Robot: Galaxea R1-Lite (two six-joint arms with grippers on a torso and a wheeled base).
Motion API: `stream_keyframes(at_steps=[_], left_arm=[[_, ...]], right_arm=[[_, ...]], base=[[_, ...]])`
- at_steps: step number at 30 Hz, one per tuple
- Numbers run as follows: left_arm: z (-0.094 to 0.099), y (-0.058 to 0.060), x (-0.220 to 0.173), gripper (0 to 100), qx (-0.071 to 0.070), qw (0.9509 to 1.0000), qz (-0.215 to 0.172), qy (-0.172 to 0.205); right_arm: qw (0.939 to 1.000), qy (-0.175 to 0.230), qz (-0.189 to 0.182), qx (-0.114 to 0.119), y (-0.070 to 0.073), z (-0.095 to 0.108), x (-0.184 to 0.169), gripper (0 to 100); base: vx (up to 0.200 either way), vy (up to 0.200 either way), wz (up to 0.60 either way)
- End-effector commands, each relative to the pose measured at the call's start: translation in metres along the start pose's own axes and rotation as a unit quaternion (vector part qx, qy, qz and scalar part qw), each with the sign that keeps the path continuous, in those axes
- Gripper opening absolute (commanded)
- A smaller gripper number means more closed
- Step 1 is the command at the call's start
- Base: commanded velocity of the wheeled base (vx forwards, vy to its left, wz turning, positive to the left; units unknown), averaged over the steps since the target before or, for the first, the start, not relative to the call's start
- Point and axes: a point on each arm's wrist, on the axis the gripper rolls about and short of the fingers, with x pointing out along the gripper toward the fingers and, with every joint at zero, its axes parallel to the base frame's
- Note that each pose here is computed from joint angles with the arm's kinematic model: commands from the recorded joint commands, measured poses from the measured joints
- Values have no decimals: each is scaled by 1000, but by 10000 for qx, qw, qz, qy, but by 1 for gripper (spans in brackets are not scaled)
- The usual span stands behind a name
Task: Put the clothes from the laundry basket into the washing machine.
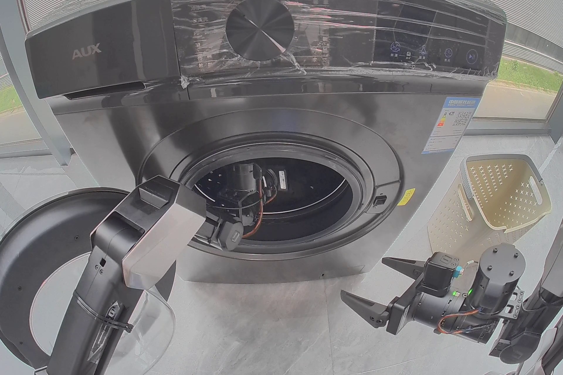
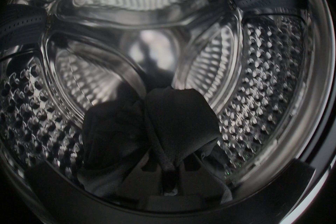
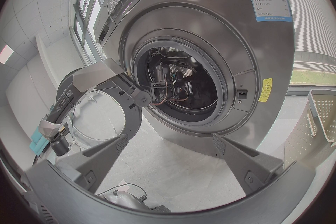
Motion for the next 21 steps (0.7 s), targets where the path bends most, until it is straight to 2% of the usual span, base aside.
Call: stream_keyframes(at_steps=[1, 5, 12, 13, 18, 21], left_arm=[[3, 13, 13, 0, -71, 9993, 185, -307], [-1, 12, 19, 0, -83, 9989, 186, -414], [-5, 13, 21, 0, -70, 9991, 191, -384], [-6, 13, 21, 100, -70, 9991, 191, -384], [-5, 11, 19, 100, -90, 9991, 176, -367], [-6, 6, 9, 100, -74, 9997, 143, -158]], right_arm=[[10000, 19, 0, -2, 0, -1, 0, 100], [10000, 11, 1, -2, 0, -1, 1, 100], [10000, 9, -14, 1, -1, 0, 0, 100], [10000, 9, -14, 1, -1, 0, 0, 100], [10000, 9, -14, 1, -1, 0, 1, 100], [10000, 3, -5, 0, 0, 0, 1, 100]], base=[[0, 0, 0], [0, 0, 0], [0, 0, 0], [0, 0, 0], [0, 0, 0], [0, 0, 0]])
